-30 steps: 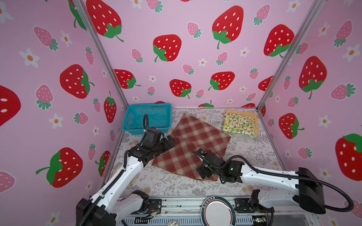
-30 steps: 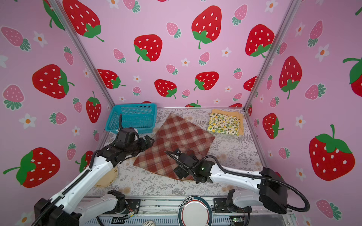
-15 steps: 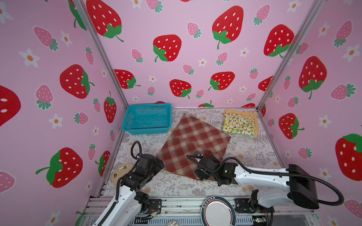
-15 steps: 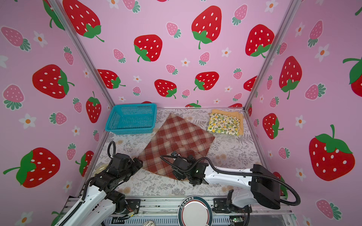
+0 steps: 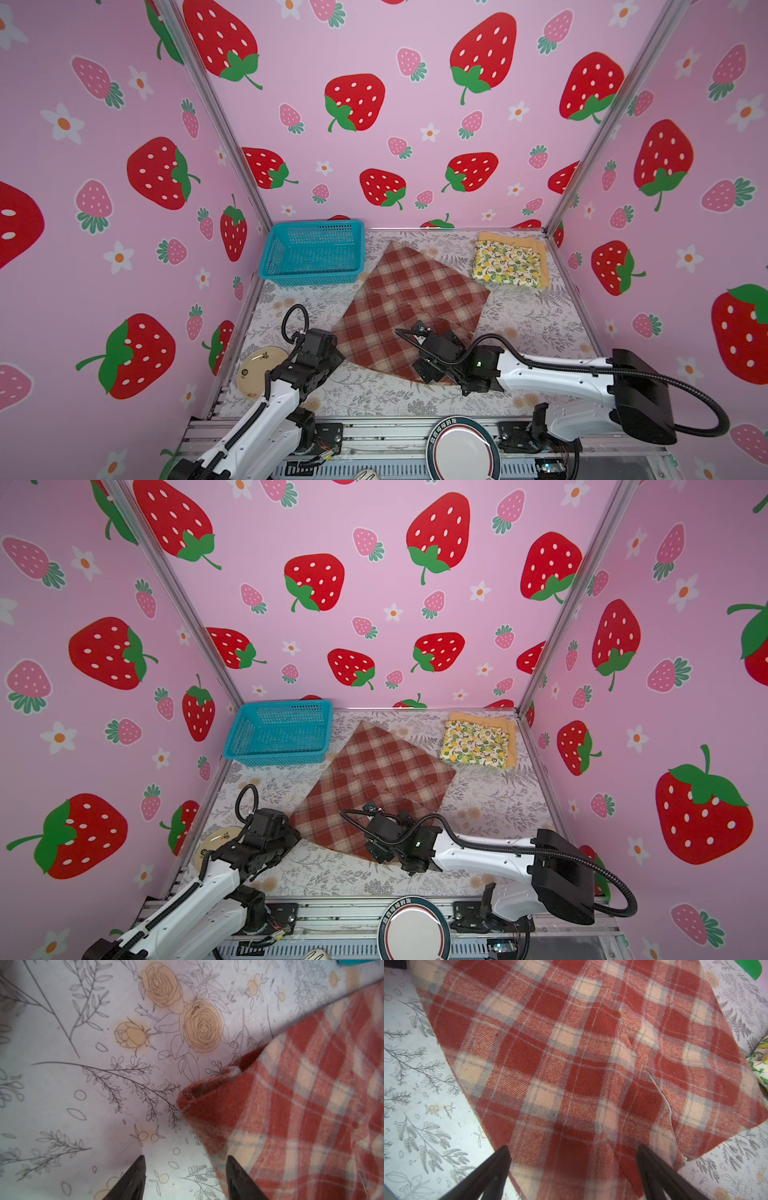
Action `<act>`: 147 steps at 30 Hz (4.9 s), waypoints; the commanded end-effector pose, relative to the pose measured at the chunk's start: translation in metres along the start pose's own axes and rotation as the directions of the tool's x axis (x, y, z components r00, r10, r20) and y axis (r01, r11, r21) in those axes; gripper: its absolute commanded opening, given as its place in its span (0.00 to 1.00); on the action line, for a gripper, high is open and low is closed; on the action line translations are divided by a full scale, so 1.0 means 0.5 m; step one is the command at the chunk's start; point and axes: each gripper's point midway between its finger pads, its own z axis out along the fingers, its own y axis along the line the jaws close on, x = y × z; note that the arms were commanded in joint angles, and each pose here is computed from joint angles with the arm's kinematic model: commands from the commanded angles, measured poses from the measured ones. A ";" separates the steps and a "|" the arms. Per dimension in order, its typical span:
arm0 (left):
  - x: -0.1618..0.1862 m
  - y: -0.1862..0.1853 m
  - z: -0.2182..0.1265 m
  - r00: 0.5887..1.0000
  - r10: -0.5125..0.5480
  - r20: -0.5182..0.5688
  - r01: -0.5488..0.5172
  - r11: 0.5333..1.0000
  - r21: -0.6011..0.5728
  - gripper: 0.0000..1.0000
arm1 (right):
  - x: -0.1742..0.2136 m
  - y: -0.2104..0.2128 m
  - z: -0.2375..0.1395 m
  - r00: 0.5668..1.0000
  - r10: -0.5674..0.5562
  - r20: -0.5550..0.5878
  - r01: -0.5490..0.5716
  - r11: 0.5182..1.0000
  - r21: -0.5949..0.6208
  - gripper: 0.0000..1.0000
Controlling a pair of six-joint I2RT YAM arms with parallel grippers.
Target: Fold and stack the skirts
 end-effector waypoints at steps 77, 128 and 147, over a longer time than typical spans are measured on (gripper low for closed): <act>-0.220 -0.242 0.012 0.993 0.112 -0.022 -0.108 0.986 0.128 0.00 | 0.205 0.076 0.035 0.969 -0.048 -0.243 0.022 0.994 -0.111 0.63; -0.232 -0.481 -0.296 0.972 0.203 0.118 -0.234 0.861 0.452 0.00 | 0.012 0.071 -0.197 0.961 0.247 -0.125 -0.275 0.811 -0.517 0.04; -0.247 -0.663 -0.128 0.967 0.241 0.082 -0.253 0.876 0.410 0.00 | 0.020 -0.076 -0.105 0.900 0.407 -0.154 -0.432 0.792 -0.431 0.04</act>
